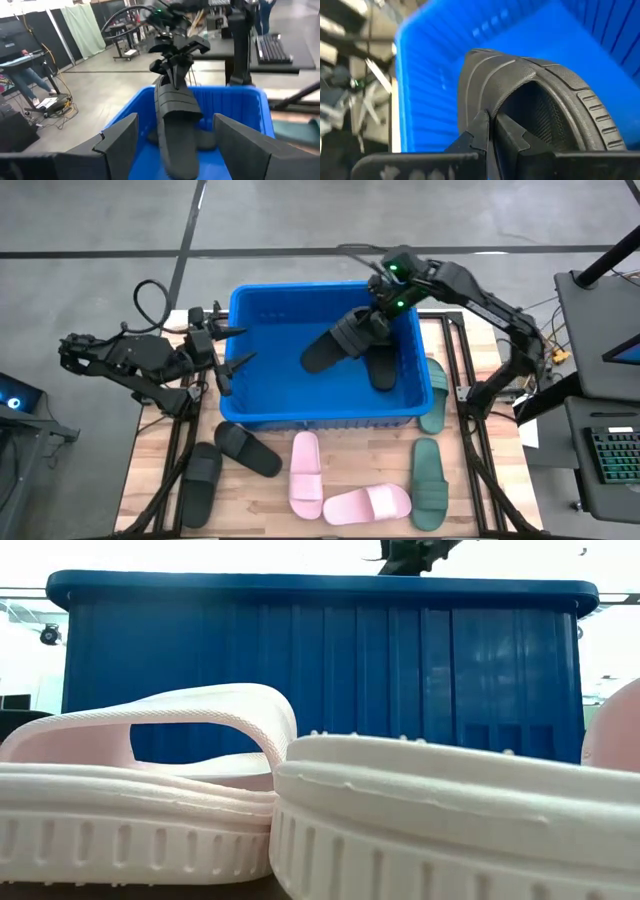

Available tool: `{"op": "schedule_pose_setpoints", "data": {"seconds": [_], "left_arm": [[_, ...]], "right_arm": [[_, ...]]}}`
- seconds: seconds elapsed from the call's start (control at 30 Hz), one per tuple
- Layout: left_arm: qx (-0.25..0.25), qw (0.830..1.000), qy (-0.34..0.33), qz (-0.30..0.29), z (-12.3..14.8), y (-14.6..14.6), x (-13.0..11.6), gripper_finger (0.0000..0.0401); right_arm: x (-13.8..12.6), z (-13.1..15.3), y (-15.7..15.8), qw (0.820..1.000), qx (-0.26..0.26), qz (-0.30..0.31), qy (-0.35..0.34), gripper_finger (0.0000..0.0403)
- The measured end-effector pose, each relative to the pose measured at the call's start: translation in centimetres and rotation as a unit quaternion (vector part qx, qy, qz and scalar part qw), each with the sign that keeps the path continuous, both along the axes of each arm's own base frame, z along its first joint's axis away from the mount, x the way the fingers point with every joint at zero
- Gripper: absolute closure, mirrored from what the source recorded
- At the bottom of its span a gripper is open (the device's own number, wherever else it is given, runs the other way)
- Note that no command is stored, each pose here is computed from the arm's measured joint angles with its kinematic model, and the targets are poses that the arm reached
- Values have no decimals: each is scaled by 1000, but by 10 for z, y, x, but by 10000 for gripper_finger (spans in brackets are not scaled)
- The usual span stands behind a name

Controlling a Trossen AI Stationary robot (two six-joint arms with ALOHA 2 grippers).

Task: Pick and place slides into bin
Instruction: Put the black slide into the blue bin

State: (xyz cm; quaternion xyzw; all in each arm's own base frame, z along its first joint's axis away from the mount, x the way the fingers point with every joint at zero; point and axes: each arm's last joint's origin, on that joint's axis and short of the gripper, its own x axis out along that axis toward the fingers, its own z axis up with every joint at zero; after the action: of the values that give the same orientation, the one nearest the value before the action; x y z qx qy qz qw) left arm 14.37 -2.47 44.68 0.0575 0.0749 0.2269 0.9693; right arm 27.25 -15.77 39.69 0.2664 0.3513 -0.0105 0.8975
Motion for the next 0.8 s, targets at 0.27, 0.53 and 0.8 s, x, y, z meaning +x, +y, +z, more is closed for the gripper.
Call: {"op": "schedule_pose_setpoints", "data": {"seconds": [0.27,0.53,0.8], "left_arm": [[24,998,62,-21,-11,-2,4,161],[177,968,172,-33,-26,-9,45,161],[319,913,251,49,-46,-6,117,161]], "right_arm": [[29,-9,-19,996,26,26,75,392],[39,2,-37,997,63,37,33,392],[35,1,-44,996,81,38,25,392]]}}
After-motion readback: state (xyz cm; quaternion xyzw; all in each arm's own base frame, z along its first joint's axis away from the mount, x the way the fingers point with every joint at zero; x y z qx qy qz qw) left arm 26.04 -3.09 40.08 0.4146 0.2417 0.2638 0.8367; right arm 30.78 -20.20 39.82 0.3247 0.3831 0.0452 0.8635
